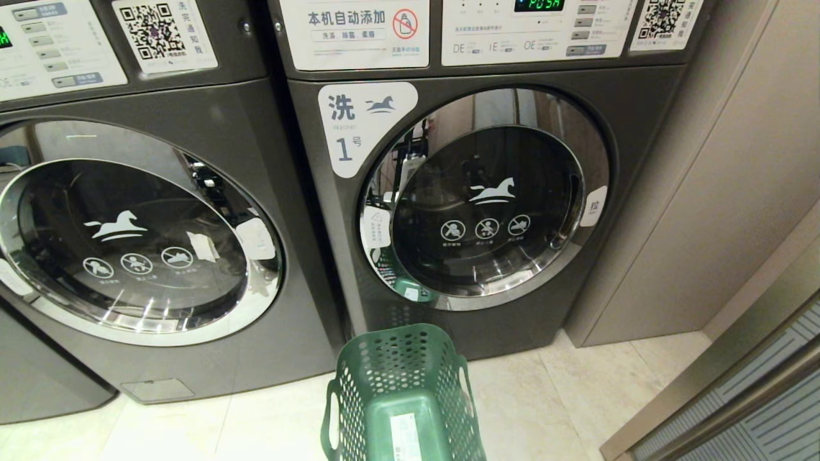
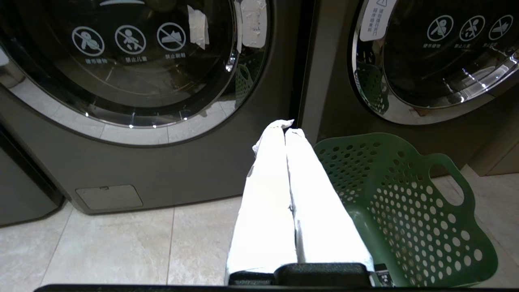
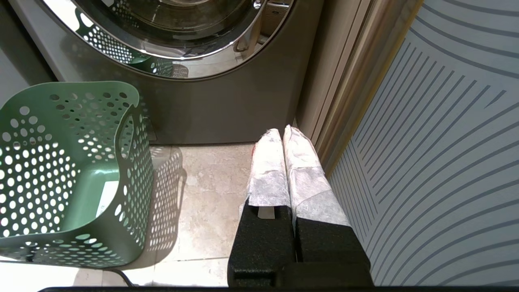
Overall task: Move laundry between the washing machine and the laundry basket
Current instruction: Open the lid of the washing machine
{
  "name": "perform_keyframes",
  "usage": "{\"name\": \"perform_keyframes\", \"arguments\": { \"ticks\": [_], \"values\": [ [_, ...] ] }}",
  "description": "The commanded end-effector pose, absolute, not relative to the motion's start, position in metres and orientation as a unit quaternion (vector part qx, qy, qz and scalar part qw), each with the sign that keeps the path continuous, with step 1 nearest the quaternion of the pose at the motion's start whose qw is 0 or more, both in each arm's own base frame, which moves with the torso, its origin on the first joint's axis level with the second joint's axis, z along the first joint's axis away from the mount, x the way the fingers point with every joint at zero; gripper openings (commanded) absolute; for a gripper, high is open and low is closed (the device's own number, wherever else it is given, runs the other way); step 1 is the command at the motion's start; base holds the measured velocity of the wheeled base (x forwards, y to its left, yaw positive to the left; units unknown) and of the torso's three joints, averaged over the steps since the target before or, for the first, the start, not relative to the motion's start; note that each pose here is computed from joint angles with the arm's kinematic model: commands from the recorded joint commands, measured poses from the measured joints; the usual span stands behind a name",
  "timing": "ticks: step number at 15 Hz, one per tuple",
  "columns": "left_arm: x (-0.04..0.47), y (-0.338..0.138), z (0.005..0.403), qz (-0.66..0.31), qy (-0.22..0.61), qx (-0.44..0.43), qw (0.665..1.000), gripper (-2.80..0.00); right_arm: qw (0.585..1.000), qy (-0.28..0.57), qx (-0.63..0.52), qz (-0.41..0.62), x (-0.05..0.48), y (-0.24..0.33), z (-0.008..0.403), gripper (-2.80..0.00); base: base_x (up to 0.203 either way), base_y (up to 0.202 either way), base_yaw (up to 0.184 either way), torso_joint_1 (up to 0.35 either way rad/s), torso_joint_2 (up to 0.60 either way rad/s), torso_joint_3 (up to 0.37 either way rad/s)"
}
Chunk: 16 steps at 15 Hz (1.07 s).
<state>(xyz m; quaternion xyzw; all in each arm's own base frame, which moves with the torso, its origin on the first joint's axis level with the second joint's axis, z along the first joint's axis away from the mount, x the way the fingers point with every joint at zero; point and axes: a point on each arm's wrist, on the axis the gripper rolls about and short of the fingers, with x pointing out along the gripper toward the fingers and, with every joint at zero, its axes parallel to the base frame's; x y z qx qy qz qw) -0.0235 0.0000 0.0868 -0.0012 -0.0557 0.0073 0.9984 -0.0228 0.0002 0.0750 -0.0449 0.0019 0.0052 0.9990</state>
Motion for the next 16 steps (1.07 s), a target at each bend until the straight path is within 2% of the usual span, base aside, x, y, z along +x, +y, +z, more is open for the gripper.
{"name": "perform_keyframes", "arguments": {
  "ticks": [1, 3, 7, 11, 14, 15, 16],
  "values": [
    [-0.025, 0.0, 0.09, 0.008, -0.06, 0.003, 0.998, -2.8, 0.999, 0.002, -0.043, 0.005, -0.023, 0.0, 0.075, -2.8, 0.0, 0.0, 0.0, 0.0, 0.0, 0.0],
    [-0.034, 0.0, 0.126, 0.006, -0.085, 0.006, 0.996, -2.8, 0.999, 0.002, -0.043, 0.005, -0.023, 0.0, 0.075, -2.8, 0.0, 0.0, 0.0, 0.0, 0.0, 0.0],
    [-0.002, 0.0, 0.187, 0.006, 0.004, 0.004, 1.0, -2.8, 0.999, 0.002, -0.043, 0.005, -0.023, 0.0, 0.075, -2.8, 0.0, 0.0, 0.0, 0.0, 0.0, 0.0],
    [0.05, 0.001, 0.193, 0.012, 0.125, -0.009, 0.992, -2.8, 0.999, 0.002, -0.043, 0.005, -0.023, 0.0, 0.075, -2.8, 0.0, 0.0, 0.0, 0.0, 0.0, 0.0],
    [0.083, 0.002, 0.183, 0.032, 0.195, -0.071, 0.978, -2.8, 0.999, 0.002, -0.043, 0.005, -0.023, 0.0, 0.075, -2.8, 0.0, 0.0, 0.0, 0.0, 0.0, 0.0],
    [0.091, 0.003, 0.179, 0.033, 0.203, -0.085, 0.975, 0.0, 0.999, 0.002, -0.043, 0.005, -0.023, 0.0, 0.075, -2.8, 0.0, 0.0, 0.0, 0.0, 0.0, 0.0],
    [0.102, 0.003, 0.175, 0.031, 0.202, -0.092, 0.975, 0.0, 0.999, 0.002, -0.043, 0.005, -0.023, 0.0, 0.075, -2.8, 0.0, 0.0, 0.0, 0.0, 0.0, 0.0]
  ]
}}
